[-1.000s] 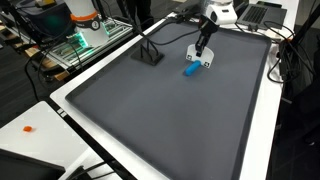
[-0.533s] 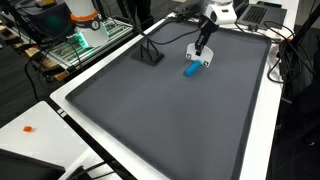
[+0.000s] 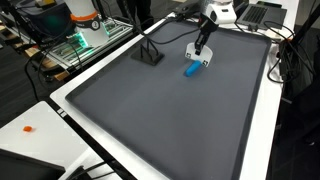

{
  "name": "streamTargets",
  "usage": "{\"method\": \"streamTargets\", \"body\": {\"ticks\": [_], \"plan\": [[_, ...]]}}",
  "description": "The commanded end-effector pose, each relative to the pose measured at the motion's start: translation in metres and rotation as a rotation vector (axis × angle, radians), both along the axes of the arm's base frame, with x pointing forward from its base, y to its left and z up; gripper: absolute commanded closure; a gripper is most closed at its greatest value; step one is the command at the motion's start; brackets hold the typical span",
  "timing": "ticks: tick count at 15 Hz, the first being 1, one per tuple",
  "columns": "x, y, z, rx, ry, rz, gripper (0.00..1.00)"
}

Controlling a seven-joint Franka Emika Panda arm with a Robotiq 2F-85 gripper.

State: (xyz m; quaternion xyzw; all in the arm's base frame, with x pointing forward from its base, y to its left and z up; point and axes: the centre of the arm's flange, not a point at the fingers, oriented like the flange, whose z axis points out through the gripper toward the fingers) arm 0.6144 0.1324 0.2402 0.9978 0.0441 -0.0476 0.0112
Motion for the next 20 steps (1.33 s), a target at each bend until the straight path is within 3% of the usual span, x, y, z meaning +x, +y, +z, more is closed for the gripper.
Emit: {"method": "streamTargets", "body": {"ticks": [1, 11, 20], "plan": [[-0.006, -0.005, 0.001, -0.011, 0.017, -0.001, 0.99], [0.001, -0.033, 0.040, -0.008, -0.054, -0.040, 0.99], [0.007, -0.058, 0.025, -0.006, -0.055, -0.069, 0.99]]}}
